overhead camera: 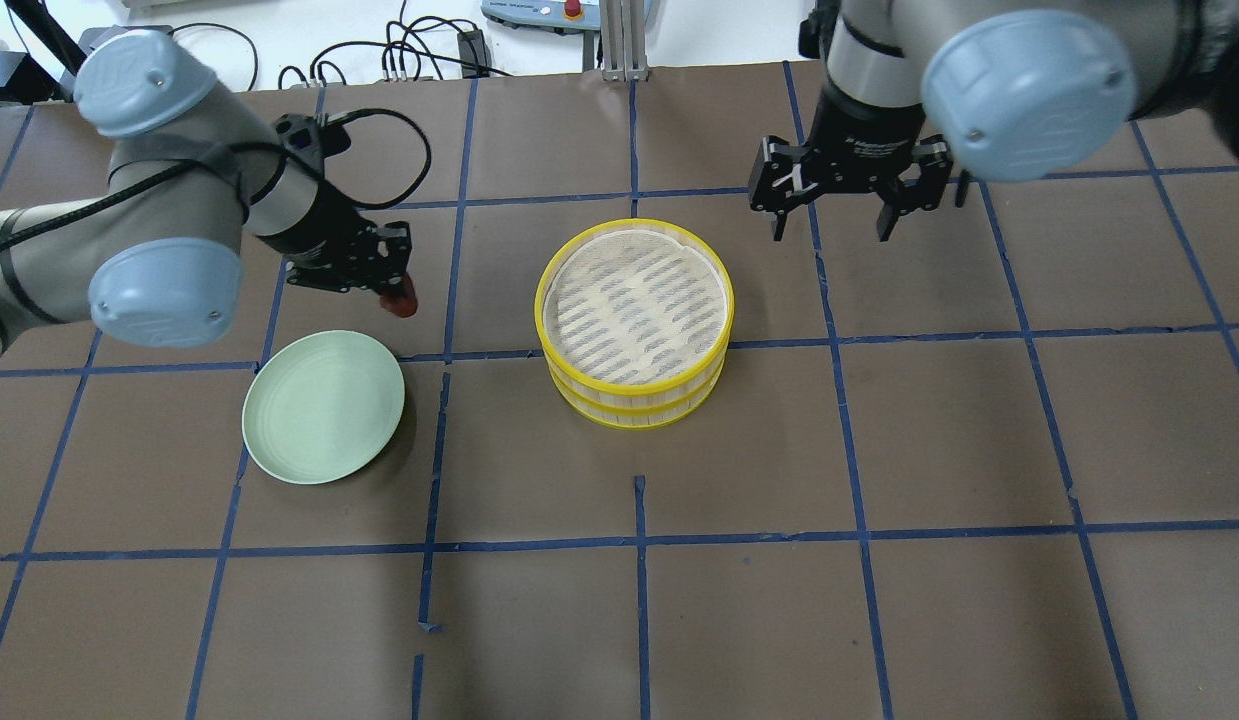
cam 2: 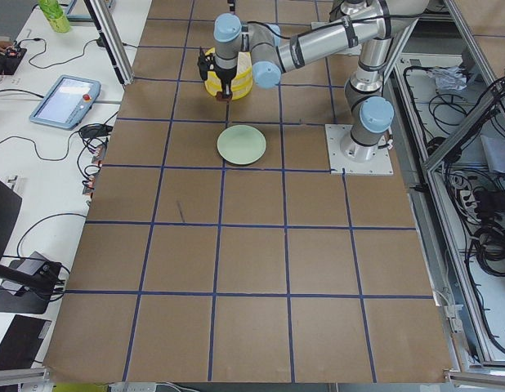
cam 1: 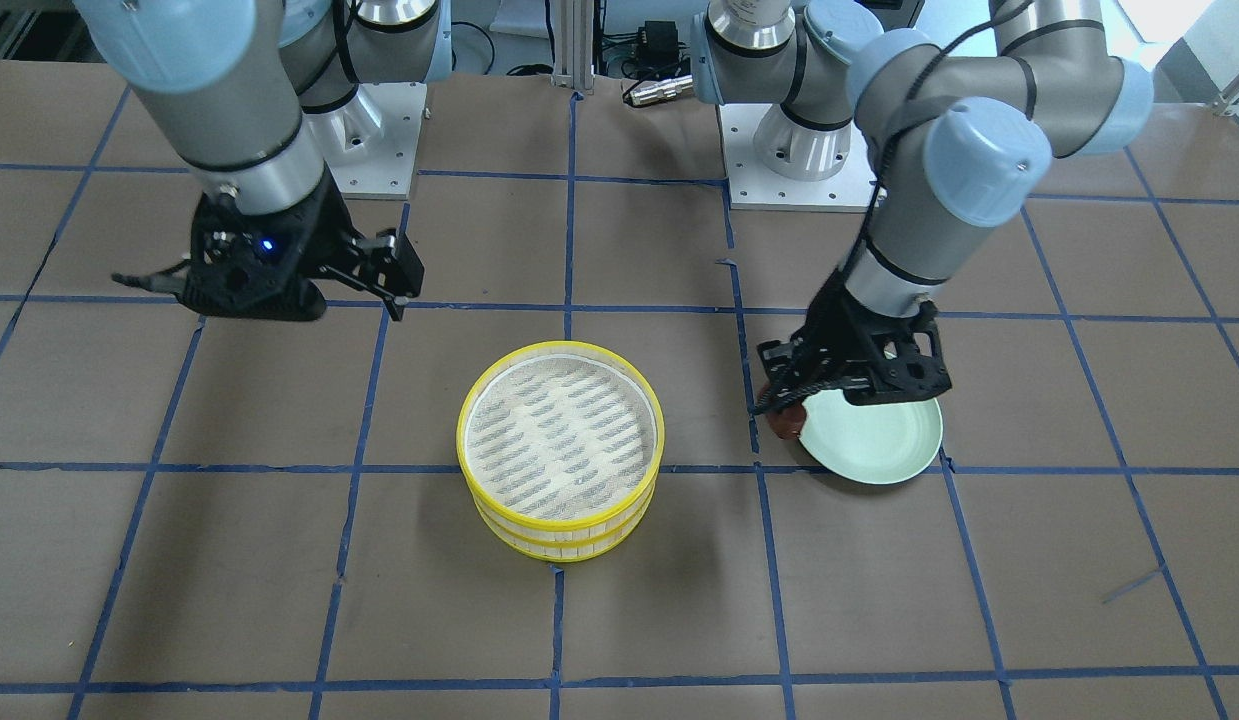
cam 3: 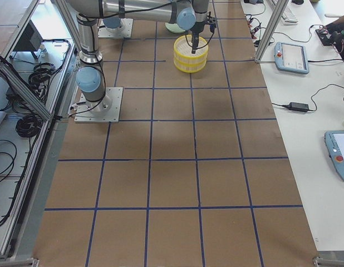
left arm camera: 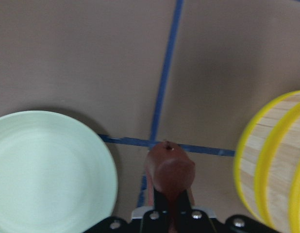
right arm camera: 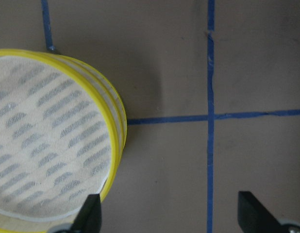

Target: Stack buns with steamer

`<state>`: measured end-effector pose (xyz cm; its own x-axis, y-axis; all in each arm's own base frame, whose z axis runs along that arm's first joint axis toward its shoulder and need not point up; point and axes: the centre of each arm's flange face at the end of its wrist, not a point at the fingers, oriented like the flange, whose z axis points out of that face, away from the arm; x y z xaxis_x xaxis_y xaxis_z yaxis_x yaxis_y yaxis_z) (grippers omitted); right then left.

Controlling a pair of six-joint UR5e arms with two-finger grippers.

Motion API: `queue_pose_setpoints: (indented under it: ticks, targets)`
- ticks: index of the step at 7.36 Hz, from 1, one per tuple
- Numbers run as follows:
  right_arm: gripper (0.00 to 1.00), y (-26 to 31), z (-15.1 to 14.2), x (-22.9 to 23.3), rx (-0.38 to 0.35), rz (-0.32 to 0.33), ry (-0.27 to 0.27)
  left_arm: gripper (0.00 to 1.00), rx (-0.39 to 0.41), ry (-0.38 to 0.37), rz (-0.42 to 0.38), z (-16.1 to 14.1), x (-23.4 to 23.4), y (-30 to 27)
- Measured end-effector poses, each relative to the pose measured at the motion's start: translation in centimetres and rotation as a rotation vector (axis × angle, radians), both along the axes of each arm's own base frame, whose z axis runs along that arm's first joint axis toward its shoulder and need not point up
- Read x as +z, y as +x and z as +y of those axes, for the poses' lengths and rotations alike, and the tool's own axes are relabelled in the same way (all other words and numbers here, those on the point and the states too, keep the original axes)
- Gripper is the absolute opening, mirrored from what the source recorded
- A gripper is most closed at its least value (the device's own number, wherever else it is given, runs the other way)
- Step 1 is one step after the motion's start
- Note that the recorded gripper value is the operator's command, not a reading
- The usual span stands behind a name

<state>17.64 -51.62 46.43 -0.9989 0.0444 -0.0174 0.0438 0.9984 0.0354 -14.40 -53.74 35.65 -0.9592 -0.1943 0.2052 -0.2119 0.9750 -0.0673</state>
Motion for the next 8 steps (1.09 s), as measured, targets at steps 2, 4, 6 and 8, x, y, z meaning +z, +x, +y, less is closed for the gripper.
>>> queue_pose_setpoints:
  ticks: [2, 4, 6, 8]
  targets:
    - [1.00, -1.4, 3.8, 4.0, 0.023, -0.007, -0.013, 0.09, 0.045, -0.002, 0.078, 0.7, 2.2, -7.7]
    - [1.00, -1.4, 5.2, 5.3, 0.030, -0.006, -0.023, 1.00, 0.078, 0.008, 0.142, 1.7, 1.5, -12.3]
    - [1.00, -1.3, 5.6, 5.6, 0.026, 0.002, -0.034, 1.00, 0.092, 0.006, 0.164, 1.5, -0.4, -14.6]
    - [1.00, -1.3, 5.6, 5.6, 0.024, 0.001, -0.037, 1.00, 0.092, 0.007, 0.168, 1.2, -1.1, -15.1]
